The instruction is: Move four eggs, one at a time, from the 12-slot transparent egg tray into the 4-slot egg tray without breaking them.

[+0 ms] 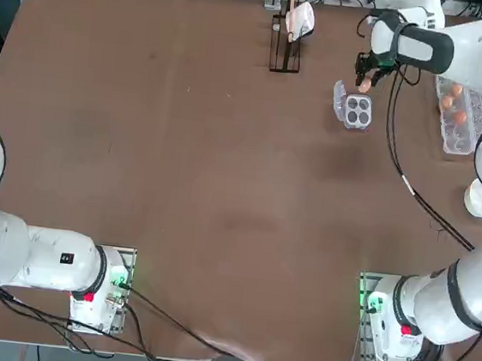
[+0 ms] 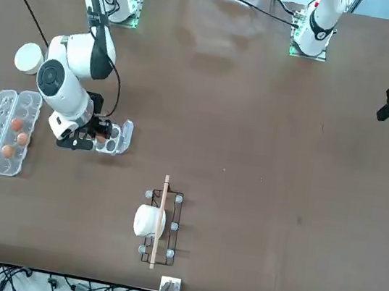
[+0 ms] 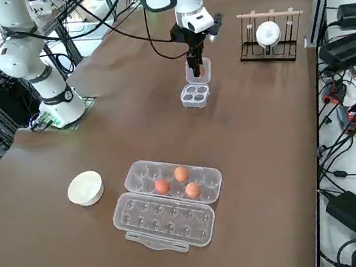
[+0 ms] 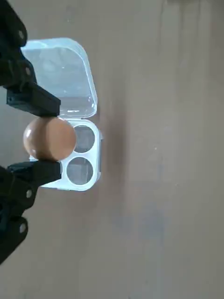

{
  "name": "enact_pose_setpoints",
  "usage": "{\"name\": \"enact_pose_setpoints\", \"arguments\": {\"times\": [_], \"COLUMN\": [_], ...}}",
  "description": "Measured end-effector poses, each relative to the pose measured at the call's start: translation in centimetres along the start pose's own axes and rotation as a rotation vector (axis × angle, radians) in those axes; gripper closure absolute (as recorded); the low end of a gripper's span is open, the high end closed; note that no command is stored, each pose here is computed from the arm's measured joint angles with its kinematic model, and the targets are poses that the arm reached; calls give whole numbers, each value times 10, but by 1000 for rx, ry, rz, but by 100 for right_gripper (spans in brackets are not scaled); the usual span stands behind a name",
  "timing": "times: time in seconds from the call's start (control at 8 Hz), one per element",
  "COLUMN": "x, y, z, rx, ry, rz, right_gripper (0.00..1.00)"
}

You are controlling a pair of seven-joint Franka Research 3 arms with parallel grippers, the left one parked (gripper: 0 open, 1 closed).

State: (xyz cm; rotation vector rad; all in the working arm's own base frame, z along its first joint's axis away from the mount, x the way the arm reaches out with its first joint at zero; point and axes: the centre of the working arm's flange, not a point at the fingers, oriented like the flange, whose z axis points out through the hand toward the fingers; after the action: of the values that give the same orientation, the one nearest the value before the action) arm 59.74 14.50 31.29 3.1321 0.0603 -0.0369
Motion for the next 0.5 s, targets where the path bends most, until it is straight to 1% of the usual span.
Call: {"name": "enact_pose_setpoints", "arguments": {"times": [0.5], "x": [0], "y": [-9], "z": [37], "rx": [-15], "ry": [-23], "rz": [-16], "right_gripper": [44]}}
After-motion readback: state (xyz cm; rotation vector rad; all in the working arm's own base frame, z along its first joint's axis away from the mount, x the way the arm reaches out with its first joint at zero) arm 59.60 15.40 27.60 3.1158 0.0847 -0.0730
